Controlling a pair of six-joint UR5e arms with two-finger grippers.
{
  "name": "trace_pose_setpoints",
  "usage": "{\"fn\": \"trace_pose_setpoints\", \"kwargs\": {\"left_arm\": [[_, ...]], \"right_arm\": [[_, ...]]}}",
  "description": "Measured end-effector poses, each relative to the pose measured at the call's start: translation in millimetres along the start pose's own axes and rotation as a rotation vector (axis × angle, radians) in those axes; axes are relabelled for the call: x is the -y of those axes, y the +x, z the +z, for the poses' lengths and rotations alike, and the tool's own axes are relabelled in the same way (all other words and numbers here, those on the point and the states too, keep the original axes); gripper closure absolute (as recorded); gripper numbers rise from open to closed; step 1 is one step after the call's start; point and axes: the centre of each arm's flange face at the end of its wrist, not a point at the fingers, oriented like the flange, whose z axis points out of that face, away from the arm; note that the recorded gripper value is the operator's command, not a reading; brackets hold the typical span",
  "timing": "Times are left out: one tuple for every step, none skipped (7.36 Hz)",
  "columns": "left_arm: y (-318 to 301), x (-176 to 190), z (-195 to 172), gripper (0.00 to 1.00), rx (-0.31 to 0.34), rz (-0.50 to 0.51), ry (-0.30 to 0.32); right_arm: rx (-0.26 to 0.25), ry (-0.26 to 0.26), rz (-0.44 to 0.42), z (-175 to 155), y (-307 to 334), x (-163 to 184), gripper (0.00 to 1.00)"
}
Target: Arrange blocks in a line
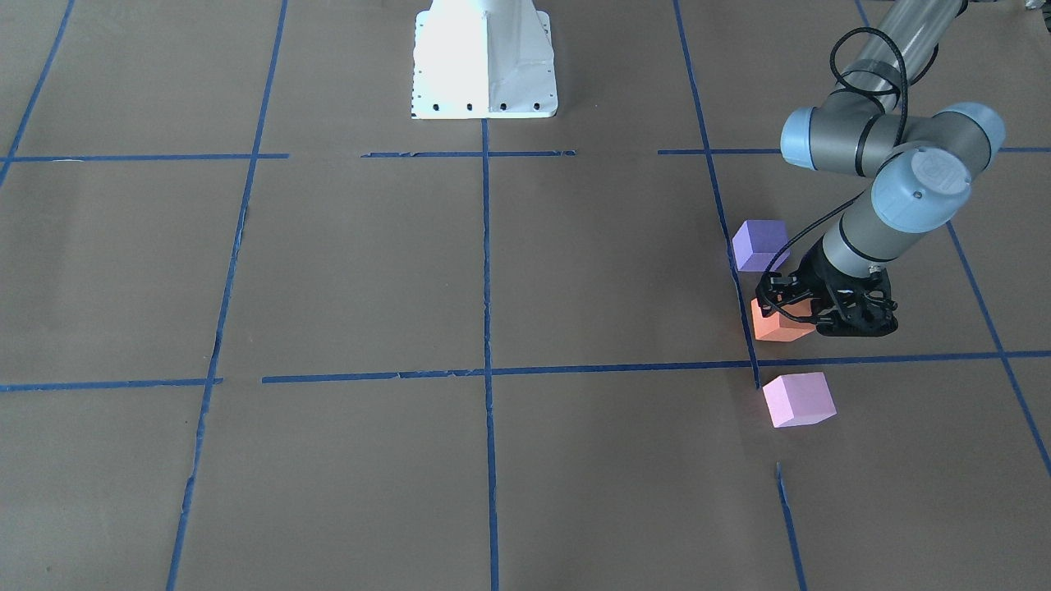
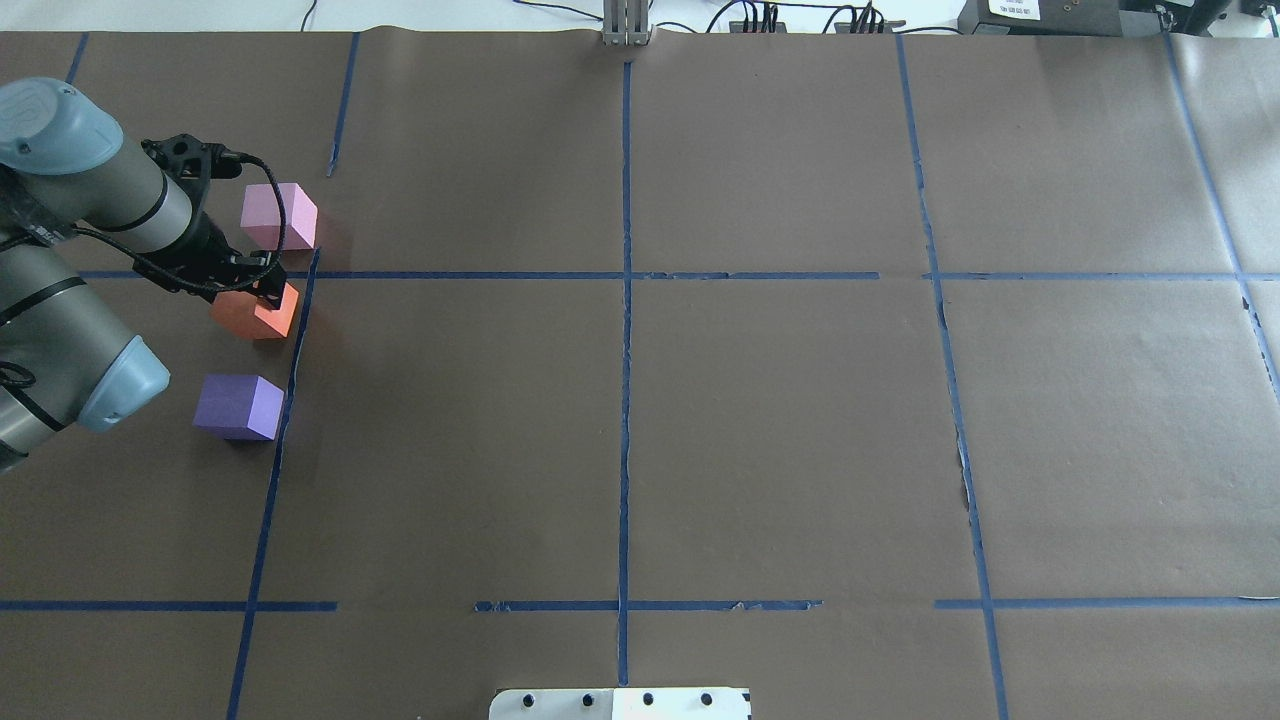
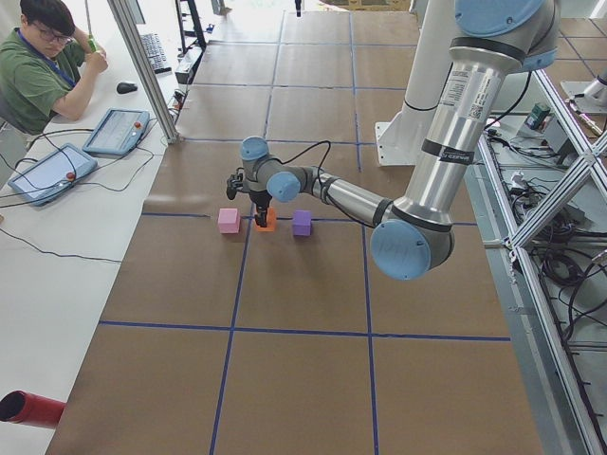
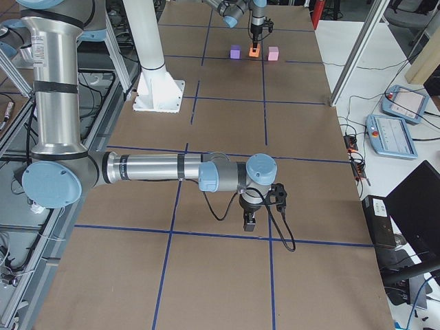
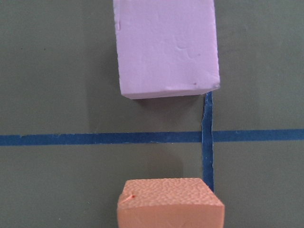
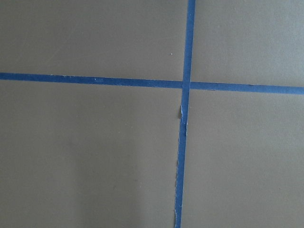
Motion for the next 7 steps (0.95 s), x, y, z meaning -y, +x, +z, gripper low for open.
{"fn": "trace_pose_setpoints", "kwargs": {"left_arm": [[-1,0,1,0.00,0.001,0.002,-0.001],[-1,0,1,0.00,0.001,0.003,0.000],[-1,3,-3,0.00,-0.002,0.002,0.006],[-1,9,-15,0.00,-0.010,-0.003,0.025],[-2,15,-35,0.00,-0.023,-0.006,0.056],[-7,24,-64,0.00,-0.039,-0.014,0.099],[-23,34,-93,0.00,-0.046,-0.014,0.145]], "right_arm": [[0.000,0.000,0.000,0,0,0,0.00],[0.000,0.000,0.000,0,0,0,0.00],[0.000,0.000,0.000,0,0,0,0.00],[0.000,0.000,0.000,0,0,0,0.00],[0.000,0.000,0.000,0,0,0,0.00],[0.000,0.000,0.000,0,0,0,0.00],[0.000,-0.001,0.001,0,0,0,0.00]]}}
